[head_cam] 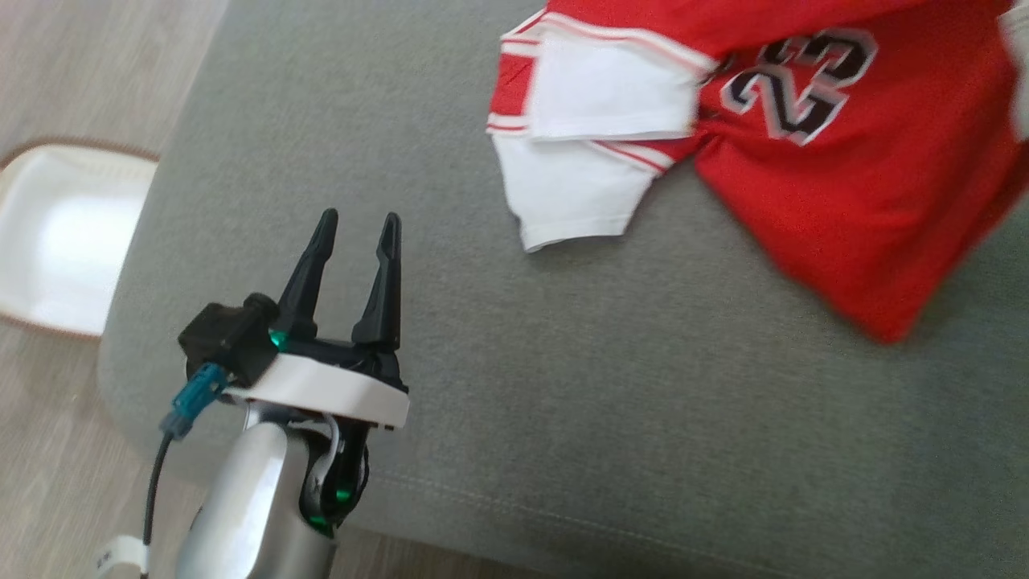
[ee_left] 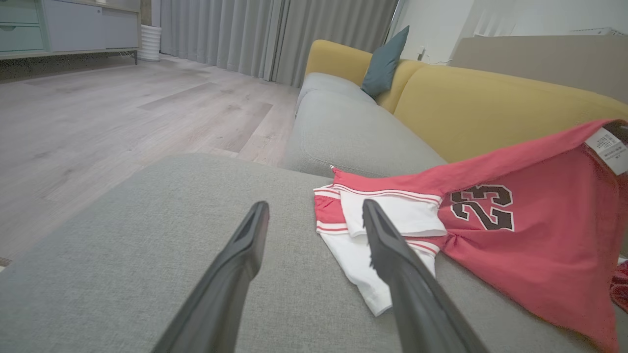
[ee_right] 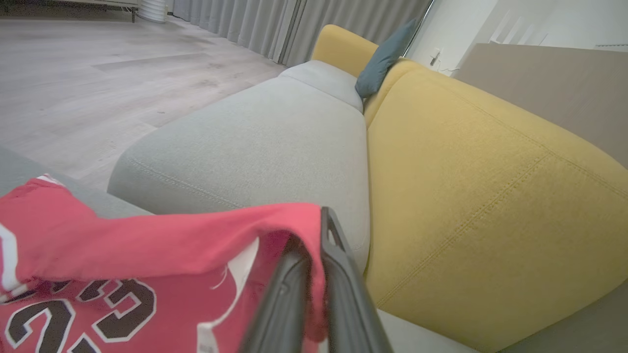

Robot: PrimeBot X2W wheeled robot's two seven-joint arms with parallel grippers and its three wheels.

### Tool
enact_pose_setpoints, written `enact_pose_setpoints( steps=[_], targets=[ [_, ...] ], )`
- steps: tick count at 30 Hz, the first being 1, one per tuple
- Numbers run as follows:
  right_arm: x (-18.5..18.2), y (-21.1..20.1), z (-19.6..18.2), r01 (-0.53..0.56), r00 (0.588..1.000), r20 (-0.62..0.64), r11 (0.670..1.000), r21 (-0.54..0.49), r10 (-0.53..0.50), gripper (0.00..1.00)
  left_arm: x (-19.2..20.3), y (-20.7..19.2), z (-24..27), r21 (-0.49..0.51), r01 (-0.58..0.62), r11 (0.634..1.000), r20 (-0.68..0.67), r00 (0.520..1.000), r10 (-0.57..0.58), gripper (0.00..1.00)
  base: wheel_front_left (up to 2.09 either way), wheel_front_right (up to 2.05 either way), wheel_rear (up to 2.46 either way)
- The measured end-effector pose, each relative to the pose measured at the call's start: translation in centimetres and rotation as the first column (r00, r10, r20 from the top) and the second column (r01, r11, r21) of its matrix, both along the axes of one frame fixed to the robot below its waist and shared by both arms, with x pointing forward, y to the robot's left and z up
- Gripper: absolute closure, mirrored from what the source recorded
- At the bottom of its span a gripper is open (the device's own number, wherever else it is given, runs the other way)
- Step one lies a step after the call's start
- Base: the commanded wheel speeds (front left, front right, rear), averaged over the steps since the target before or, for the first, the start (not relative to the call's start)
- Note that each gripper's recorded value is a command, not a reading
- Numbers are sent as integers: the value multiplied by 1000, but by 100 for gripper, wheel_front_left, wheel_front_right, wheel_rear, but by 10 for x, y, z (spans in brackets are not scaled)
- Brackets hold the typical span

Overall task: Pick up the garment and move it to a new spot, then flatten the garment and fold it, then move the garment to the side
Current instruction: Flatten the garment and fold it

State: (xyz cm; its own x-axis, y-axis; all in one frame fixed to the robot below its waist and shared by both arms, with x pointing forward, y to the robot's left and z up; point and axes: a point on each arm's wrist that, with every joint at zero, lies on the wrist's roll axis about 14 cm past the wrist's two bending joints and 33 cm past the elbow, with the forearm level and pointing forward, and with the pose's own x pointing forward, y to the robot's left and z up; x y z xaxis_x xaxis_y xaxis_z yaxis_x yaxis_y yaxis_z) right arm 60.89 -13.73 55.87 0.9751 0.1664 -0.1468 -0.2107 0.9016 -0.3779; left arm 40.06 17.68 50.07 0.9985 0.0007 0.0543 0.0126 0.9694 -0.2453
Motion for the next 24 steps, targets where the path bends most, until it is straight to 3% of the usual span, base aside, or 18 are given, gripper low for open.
enact_pose_setpoints(
  steps=[6,7,8,16,24],
  targets=[
    [45,-4,7,39,999,12,999,-28,-39,96,2,14,-9,7,-39,999,-28,999,40,0,0,0,0],
    [51,-2,5,38,999,8,999,-33,-38,22,2,16,-10,5,-45,999,-31,999,45,0,0,0,0],
    [55,0,1,35,999,1,999,-38,-35,0,3,18,-11,5,-49,999,-35,998,49,0,0,0,0],
    [58,-3,-30,41,998,-46,998,-42,-43,0,9,15,-13,6,-40,999,-39,998,40,0,0,0,0],
    [33,1,-10,14,999,43,998,57,-16,0,13,0,3,-9,2,1000,12,1000,-2,0,0,0,0]
  ],
)
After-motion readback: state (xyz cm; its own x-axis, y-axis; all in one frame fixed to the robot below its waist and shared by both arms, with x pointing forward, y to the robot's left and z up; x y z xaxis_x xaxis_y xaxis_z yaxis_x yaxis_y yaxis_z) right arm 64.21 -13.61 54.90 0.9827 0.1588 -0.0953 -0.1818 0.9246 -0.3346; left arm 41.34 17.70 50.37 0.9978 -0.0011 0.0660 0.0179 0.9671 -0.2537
